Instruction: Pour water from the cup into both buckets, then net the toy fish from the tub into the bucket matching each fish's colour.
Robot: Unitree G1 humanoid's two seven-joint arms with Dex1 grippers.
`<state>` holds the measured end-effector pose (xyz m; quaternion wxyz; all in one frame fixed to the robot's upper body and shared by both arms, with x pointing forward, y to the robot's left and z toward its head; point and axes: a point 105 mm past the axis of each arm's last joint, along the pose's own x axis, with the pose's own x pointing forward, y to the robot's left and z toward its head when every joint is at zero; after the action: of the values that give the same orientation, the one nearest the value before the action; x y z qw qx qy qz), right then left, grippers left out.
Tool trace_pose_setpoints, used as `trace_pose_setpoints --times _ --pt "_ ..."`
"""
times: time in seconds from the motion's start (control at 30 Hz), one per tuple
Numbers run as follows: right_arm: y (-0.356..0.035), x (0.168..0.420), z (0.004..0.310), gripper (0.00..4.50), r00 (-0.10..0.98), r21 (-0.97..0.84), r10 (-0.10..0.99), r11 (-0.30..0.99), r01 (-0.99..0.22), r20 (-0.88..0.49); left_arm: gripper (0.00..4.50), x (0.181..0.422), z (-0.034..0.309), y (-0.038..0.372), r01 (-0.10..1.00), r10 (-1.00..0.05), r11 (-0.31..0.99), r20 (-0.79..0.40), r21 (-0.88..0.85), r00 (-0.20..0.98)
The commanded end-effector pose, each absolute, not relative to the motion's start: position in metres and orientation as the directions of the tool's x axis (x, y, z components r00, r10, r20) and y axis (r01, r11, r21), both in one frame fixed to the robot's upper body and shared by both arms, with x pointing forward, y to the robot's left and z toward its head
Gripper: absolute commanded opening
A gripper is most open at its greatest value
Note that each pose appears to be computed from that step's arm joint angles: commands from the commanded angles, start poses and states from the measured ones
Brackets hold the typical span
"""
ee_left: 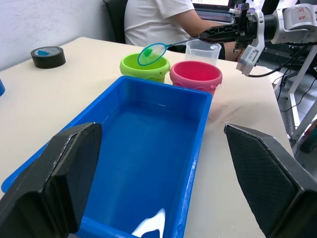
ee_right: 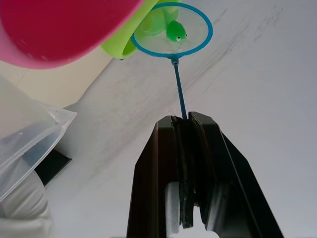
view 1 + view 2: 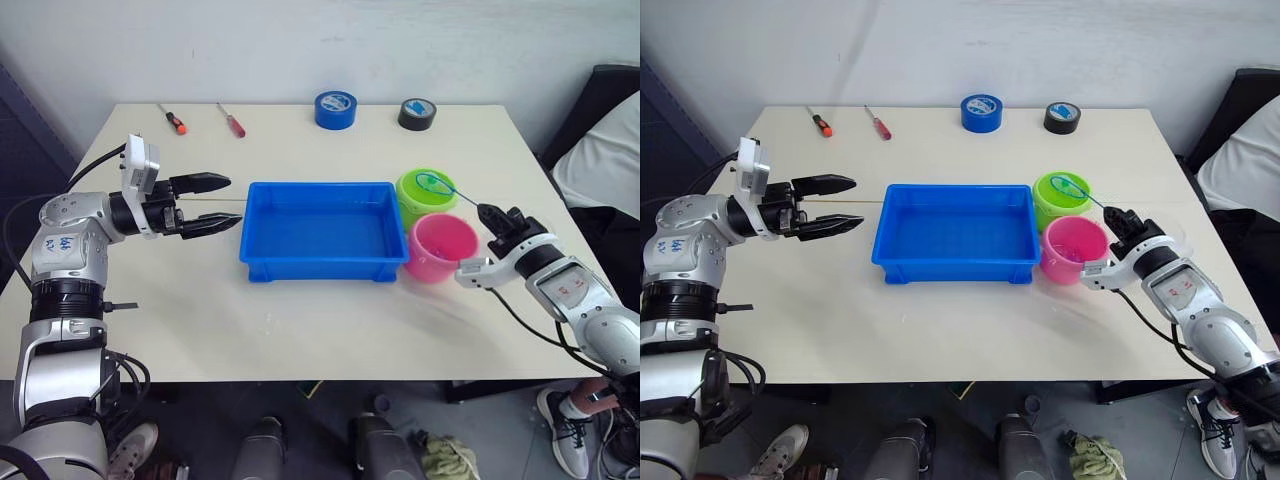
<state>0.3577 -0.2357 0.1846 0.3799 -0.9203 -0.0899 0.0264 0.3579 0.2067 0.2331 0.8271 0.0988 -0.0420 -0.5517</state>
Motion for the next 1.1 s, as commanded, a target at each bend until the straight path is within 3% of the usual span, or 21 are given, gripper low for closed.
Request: trace_pose_setpoints --times 0.03,0.33,0.63,0.8,1.1 --pt "-0.235 0.359 0.199 0.0 0.981 -0.701 0.182 -0.69 0.179 0.07 4.31 0.353 0.247 0.21 0.888 -0.919 0.375 -0.02 0.266 0.394" --pt "-0.231 0.358 0.192 0.0 0.979 -0.704 0.202 -0.692 0.162 0.026 4.31 0.352 0.247 0.212 0.885 -0.916 0.38 -0.022 0.268 0.4" --pt "-0.24 0.366 0.209 0.0 0.983 -0.71 0.158 -0.681 0.178 0.095 4.31 0.352 0.247 0.211 0.886 -0.917 0.377 -0.024 0.268 0.398" --pt "-0.233 0.361 0.188 0.0 0.983 -0.727 0.184 -0.672 0.142 0.022 4.31 0.352 0.247 0.212 0.885 -0.916 0.38 -0.023 0.27 0.4" --pt "-0.233 0.365 0.19 0.0 0.981 -0.725 0.19 -0.672 0.151 0.029 4.31 0.352 0.247 0.213 0.883 -0.915 0.383 -0.022 0.272 0.403"
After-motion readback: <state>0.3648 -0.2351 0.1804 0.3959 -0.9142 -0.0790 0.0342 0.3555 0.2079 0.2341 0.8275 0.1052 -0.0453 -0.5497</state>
